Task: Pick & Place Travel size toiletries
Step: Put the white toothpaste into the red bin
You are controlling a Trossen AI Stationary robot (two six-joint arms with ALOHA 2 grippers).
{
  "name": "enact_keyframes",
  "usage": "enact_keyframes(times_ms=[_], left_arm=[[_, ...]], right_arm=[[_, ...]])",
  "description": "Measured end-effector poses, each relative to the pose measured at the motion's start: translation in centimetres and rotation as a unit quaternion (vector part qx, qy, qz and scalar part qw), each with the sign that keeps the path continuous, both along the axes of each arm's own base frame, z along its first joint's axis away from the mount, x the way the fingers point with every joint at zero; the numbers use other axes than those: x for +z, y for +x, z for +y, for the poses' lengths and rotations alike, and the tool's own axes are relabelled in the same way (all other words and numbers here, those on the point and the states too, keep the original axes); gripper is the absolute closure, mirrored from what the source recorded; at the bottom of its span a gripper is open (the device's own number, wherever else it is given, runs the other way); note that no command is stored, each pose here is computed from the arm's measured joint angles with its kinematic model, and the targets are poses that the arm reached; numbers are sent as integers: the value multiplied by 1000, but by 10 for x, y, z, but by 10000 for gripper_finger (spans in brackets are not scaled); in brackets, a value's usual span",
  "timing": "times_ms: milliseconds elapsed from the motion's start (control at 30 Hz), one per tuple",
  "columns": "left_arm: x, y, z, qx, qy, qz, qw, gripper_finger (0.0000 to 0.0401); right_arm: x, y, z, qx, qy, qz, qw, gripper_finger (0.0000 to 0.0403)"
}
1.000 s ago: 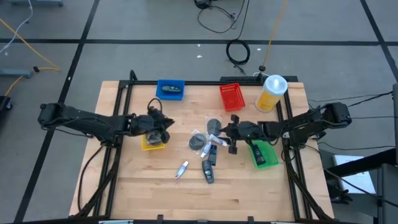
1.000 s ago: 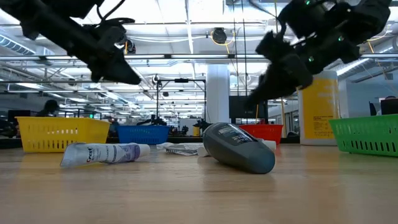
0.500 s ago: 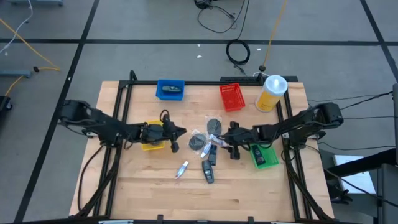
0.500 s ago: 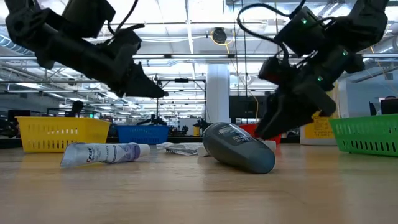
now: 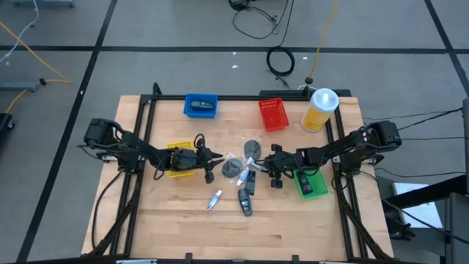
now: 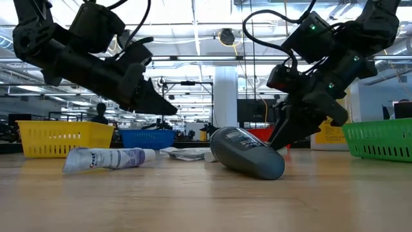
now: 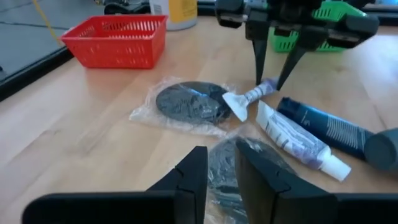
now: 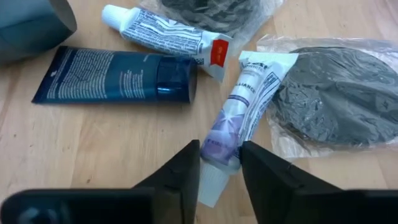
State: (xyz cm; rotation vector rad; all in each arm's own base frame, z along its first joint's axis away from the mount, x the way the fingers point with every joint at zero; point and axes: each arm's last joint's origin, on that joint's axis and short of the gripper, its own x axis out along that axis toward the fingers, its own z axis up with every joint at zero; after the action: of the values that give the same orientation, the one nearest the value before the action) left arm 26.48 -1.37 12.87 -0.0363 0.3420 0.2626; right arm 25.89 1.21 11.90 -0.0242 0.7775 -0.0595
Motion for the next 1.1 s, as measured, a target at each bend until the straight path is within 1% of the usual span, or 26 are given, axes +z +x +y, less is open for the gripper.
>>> enact_keyframes(times_ms=[167,333,467,667,733,800,900,1000,1100], left_arm=[[0,0,0,0,2,-1,1000,319],[0,0,0,0,2,0,1000,318],[0,0,0,0,2,0,1000,320],[0,0,0,0,2,0,1000,320],[0,0,0,0,3,0,1000,320],[0,0,0,0,2,0,1000,320],[0,0,0,0,3,0,1000,320],[0,0,0,0,3,-1,1000,320],[0,0,0,0,3,-1,1000,320]], right_arm=[[0,0,0,3,-3,2,1000,310],[-1,-1,0,15,-16,7,1000,313],[1,0,0,31,-30,2,999,326],[20,-1,0,25,-33,-43,998,344],[30,-1,-2,1,-48,-76,996,345],[41,-1,-6,-36,-72,-107,991,346],[54,-5,-23,-86,-84,-132,984,346],[64,-10,-46,-138,-71,-152,976,346],[61,-17,-63,-140,-28,-128,981,344]])
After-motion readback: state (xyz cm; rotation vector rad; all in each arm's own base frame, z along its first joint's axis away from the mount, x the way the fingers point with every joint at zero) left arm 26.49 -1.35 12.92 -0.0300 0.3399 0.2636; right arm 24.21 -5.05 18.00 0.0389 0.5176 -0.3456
